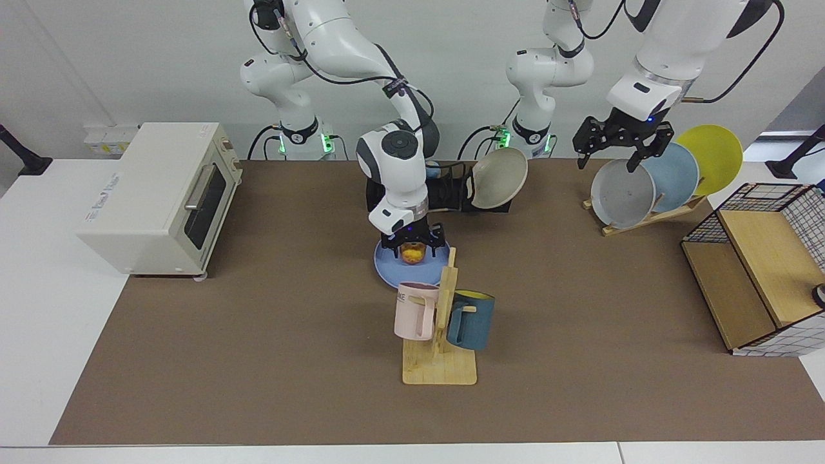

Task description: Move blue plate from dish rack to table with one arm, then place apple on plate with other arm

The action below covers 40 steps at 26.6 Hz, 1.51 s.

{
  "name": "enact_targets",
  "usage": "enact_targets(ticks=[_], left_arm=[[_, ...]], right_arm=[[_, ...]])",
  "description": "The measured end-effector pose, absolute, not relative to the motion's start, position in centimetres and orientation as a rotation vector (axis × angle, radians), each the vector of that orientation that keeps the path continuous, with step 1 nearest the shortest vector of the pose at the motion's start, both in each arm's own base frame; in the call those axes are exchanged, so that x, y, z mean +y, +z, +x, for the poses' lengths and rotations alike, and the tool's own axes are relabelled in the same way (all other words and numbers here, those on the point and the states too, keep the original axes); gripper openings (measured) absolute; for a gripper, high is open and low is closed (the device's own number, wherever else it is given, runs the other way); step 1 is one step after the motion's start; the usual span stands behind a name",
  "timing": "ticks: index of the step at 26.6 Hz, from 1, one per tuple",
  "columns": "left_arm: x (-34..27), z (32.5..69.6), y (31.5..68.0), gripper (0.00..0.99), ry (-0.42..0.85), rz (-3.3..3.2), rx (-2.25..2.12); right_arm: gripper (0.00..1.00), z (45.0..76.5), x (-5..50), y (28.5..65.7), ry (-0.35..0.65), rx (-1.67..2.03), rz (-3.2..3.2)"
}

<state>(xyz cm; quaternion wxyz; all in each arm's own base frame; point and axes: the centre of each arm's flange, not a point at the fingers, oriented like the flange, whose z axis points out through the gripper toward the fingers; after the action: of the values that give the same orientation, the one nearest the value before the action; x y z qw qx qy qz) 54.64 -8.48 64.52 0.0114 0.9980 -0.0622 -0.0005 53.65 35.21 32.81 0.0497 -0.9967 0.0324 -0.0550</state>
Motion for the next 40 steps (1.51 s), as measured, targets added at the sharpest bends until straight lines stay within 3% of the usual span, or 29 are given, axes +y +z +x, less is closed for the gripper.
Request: enact_targets(ticks=[10, 20, 40], left_arm=[[-8.7, 54.6, 64.9, 0.991, 0.011, 3.109, -0.219], [-8.5, 54.1, 65.7, 0.991, 0.01, 3.111, -0.222], [-8.1, 54.0, 65.9, 0.991, 0.014, 3.111, -0.212]], right_arm=[[1.0, 57.8, 30.9, 38.7, -0.25, 0.18, -3.028], [1.0, 61.5, 18.2, 44.6, -0.272, 0.058, -3.073], [1.0, 57.1, 0.6, 54.4, -0.047, -0.038, -3.093]])
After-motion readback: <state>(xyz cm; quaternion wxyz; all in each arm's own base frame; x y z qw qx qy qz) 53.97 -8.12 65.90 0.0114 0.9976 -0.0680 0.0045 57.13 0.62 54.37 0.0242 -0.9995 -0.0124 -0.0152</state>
